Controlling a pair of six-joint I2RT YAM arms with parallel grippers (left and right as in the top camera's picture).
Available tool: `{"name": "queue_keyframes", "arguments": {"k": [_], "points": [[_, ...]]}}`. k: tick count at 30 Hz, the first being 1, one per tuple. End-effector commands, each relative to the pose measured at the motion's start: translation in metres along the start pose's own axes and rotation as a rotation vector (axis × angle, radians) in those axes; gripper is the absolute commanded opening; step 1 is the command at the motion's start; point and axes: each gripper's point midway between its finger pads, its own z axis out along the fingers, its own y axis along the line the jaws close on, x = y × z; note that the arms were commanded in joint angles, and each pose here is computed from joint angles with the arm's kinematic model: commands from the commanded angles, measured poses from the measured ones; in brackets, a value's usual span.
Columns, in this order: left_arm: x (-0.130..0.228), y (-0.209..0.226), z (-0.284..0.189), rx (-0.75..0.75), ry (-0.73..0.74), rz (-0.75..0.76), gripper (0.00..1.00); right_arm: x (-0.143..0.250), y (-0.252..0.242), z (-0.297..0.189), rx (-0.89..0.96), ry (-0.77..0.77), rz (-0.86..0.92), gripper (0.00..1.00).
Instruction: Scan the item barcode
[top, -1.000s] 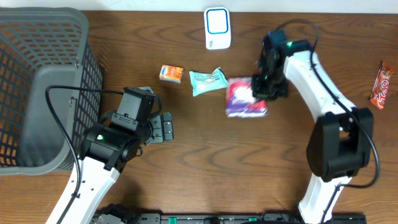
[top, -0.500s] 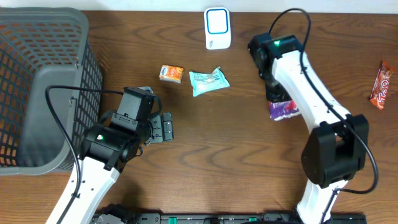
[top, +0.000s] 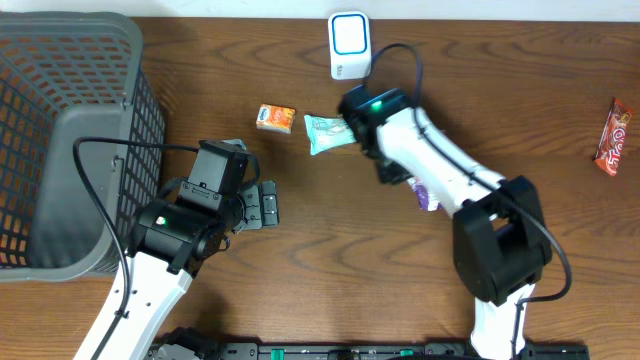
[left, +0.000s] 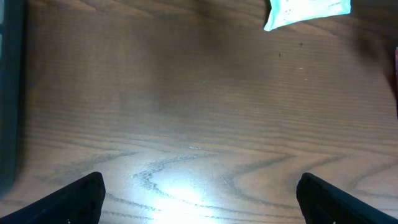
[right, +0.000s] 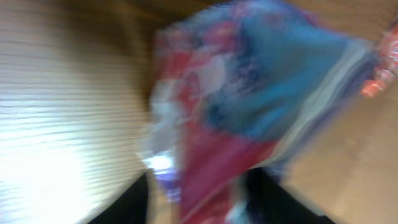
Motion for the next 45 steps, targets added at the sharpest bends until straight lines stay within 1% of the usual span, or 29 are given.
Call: {"name": "queue_keyframes", "arguments": {"k": [1,5,6,7,11,15,18,20,24,28,33,36,38,40,41,42,43,45], "points": [[0.000,0.002,0.000,-0.008,0.000,0.009,0.98,0.004,0.053,-0.020,-0.183,-0.006,-0.025,0.61],[0.000,0.002,0.000,-0.008,0.000,0.009,0.98,-0.009,0.068,-0.046,-0.282,-0.052,-0.017,0.69],[0.000,0.002,0.000,-0.008,0.000,0.009,0.98,-0.013,0.066,-0.055,-0.302,-0.063,-0.008,0.76],[0.000,0.002,0.000,-0.008,0.000,0.009,0.98,-0.018,0.063,-0.064,-0.316,-0.075,0.002,0.85],[0.000,0.002,0.000,-0.008,0.000,0.009,0.98,-0.037,0.035,-0.095,-0.339,-0.126,0.037,0.99],[0.000,0.002,0.000,-0.008,0.000,0.009,0.98,-0.051,0.003,-0.104,-0.349,-0.152,0.086,0.99],[0.000,0.002,0.000,-0.008,0.000,0.009,0.98,-0.054,-0.017,-0.092,-0.364,-0.126,0.104,0.99],[0.000,0.002,0.000,-0.008,0.000,0.009,0.98,-0.050,-0.021,-0.079,-0.434,-0.080,0.077,0.99],[0.000,0.002,0.000,-0.008,0.000,0.009,0.98,-0.040,-0.020,-0.054,-0.640,0.001,0.033,0.99],[0.000,0.002,0.000,-0.008,0.000,0.009,0.98,-0.035,-0.003,-0.035,-0.887,0.009,-0.015,0.99],[0.000,0.002,0.000,-0.008,0.000,0.009,0.98,-0.026,0.014,-0.002,-1.103,0.027,0.067,0.96],[0.000,0.002,0.000,-0.008,0.000,0.009,0.98,-0.020,0.026,0.013,-1.197,0.016,0.106,0.89],[0.000,0.002,0.000,-0.008,0.000,0.009,0.98,-0.015,0.035,0.021,-1.242,0.013,0.120,0.77],[0.000,0.002,0.000,-0.008,0.000,0.009,0.98,-0.010,0.041,0.029,-1.249,0.020,0.132,0.60],[0.000,0.002,0.000,-0.008,0.000,0.009,0.98,-0.008,0.043,0.032,-1.246,0.023,0.140,0.54],[0.000,0.002,0.000,-0.008,0.000,0.009,0.98,-0.008,0.045,0.035,-1.243,0.027,0.150,0.46],[0.000,0.002,0.000,-0.008,0.000,0.009,0.98,-0.007,0.045,0.036,-1.237,0.034,0.162,0.35],[0.000,0.002,0.000,-0.008,0.000,0.009,0.98,-0.009,0.045,0.036,-1.237,0.034,0.173,0.10]]}}
